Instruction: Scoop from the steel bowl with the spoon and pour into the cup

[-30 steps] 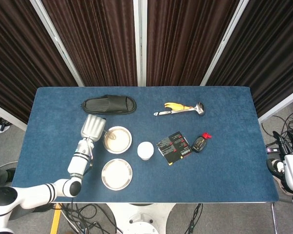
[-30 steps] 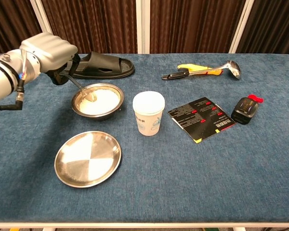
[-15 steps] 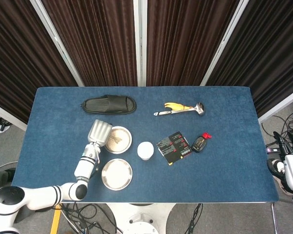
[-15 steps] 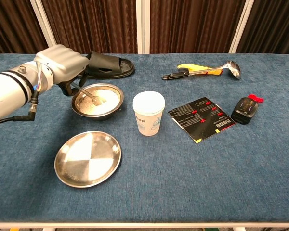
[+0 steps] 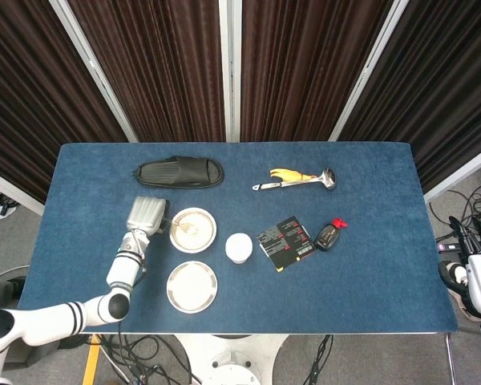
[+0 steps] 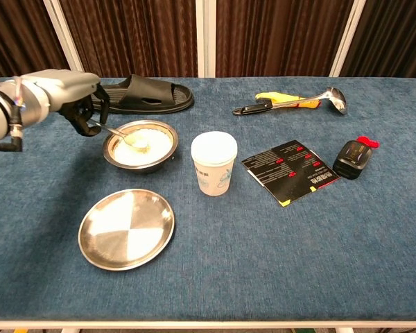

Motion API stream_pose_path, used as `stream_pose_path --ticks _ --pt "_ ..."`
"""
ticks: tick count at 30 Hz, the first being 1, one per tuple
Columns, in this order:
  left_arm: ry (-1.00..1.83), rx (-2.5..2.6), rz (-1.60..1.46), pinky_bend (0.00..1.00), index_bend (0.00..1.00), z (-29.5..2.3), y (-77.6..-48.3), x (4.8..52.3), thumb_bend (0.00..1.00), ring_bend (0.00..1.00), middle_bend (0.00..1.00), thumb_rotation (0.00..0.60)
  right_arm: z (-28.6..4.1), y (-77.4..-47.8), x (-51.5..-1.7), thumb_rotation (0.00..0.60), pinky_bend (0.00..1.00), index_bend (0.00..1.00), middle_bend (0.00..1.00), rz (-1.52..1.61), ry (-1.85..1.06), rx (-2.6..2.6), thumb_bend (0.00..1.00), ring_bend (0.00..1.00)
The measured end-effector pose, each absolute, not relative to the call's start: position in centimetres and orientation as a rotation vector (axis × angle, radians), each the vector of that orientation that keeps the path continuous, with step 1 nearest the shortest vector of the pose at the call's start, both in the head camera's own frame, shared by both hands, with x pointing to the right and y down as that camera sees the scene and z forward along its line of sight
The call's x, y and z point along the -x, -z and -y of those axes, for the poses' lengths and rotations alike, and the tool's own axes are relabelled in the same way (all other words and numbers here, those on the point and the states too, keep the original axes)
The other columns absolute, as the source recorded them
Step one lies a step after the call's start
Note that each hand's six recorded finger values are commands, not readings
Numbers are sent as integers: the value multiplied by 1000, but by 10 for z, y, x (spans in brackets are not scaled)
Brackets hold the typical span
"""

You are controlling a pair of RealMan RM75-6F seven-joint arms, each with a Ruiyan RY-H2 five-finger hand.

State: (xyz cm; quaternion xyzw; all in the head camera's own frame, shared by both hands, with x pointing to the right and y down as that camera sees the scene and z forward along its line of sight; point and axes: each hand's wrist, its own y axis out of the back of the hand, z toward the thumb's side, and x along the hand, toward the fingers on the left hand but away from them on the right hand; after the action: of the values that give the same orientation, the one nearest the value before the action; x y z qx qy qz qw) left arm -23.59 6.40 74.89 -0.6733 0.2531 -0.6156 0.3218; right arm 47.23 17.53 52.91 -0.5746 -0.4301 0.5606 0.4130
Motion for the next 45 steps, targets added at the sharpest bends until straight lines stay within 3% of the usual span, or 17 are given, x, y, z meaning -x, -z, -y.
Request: stream_pose_path --ticks 7,16,29,45 --pt "1637 1879 -753 1000 637 -59 -745 252 446 908 941 600 -175 -529 -472 600 75 0 201 1082 -1407 1447 245 2" --pt "1583 1943 -757 1000 637 -51 -731 238 447 908 941 600 -173 -525 -474 600 75 0 201 1084 -1407 1431 245 2" --pt "1442 1994 -692 1000 637 -52 -700 190 447 908 940 600 -170 -522 -473 600 75 0 201 1081 -1405 1423 244 2" --pt "1329 1868 -542 1000 637 -73 -686 128 447 908 941 600 -171 -523 -479 600 76 0 201 1095 -1413 1420 245 2"
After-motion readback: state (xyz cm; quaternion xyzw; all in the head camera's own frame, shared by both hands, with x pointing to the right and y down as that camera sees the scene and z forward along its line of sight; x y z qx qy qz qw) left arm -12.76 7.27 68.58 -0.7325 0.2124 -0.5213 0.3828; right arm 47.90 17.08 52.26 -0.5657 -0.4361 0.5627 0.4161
